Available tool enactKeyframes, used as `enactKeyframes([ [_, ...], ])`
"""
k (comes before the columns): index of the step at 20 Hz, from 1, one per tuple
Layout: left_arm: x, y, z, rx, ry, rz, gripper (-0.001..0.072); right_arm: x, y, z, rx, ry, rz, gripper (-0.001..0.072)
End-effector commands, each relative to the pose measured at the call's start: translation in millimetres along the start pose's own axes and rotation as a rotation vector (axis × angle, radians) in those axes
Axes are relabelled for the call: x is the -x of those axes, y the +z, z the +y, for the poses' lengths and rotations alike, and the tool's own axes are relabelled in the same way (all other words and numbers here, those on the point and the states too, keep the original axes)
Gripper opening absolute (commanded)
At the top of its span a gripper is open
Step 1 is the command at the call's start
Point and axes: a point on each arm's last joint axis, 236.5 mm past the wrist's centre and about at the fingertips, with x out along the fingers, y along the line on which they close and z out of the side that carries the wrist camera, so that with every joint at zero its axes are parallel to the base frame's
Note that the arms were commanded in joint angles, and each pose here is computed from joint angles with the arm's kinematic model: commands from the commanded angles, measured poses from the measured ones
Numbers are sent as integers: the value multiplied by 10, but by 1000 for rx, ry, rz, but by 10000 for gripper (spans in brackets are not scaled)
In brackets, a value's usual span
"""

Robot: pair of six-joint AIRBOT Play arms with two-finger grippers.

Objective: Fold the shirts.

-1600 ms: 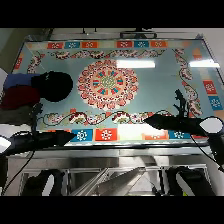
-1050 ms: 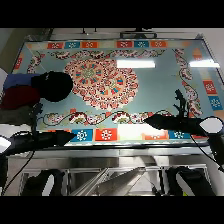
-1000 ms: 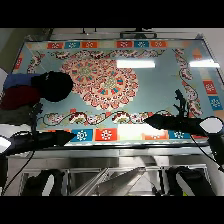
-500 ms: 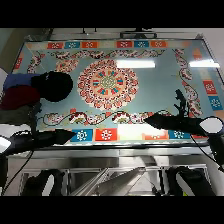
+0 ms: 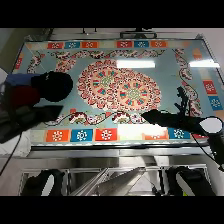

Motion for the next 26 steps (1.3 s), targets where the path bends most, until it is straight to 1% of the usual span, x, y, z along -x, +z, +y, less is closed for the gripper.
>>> enactKeyframes([
  [1,34,715,690,-124,280,-62,720,-18,215,-119,55,-44,-83,642],
  [3,-118,994,1228,-99,383,-26,720,-52,306,-194,44,-64,-111,642],
  [5,-368,1175,1789,-28,435,15,720,-95,357,-266,29,-79,-123,642],
  [8,-916,1153,2543,56,465,108,720,-145,455,-372,11,-103,-152,636],
  [10,-1377,966,2906,92,458,183,720,-182,488,-436,-1,-116,-159,636],
  [12,-1774,710,3152,120,445,256,720,-209,485,-471,-9,-121,-153,635],
  [14,-2060,504,3255,133,422,326,720,-225,477,-490,-14,-124,-147,635],
  [17,-2371,428,3224,116,391,369,711,-231,481,-498,-16,-125,-148,634],
  [18,-2442,438,3171,105,378,381,671,-231,479,-498,-16,-125,-147,635],
  [19,-2487,484,3111,90,369,380,551,-232,474,-494,-16,-124,-145,634],
  [20,-2508,568,3041,74,362,370,390,-234,465,-491,-16,-123,-141,635],
  [21,-2504,653,2977,60,356,362,204,-236,451,-487,-16,-121,-135,634],
  [22,-2482,730,2915,47,349,360,-1,-238,440,-484,-16,-120,-130,635],
  [23,-2440,804,2856,41,340,362,19,-240,433,-484,-16,-119,-128,634],
  [25,-2322,921,2669,55,318,373,19,-243,410,-475,-17,-116,-118,634],
  [26,-2275,1013,2448,71,269,353,18,-245,400,-472,-17,-115,-114,634],
])
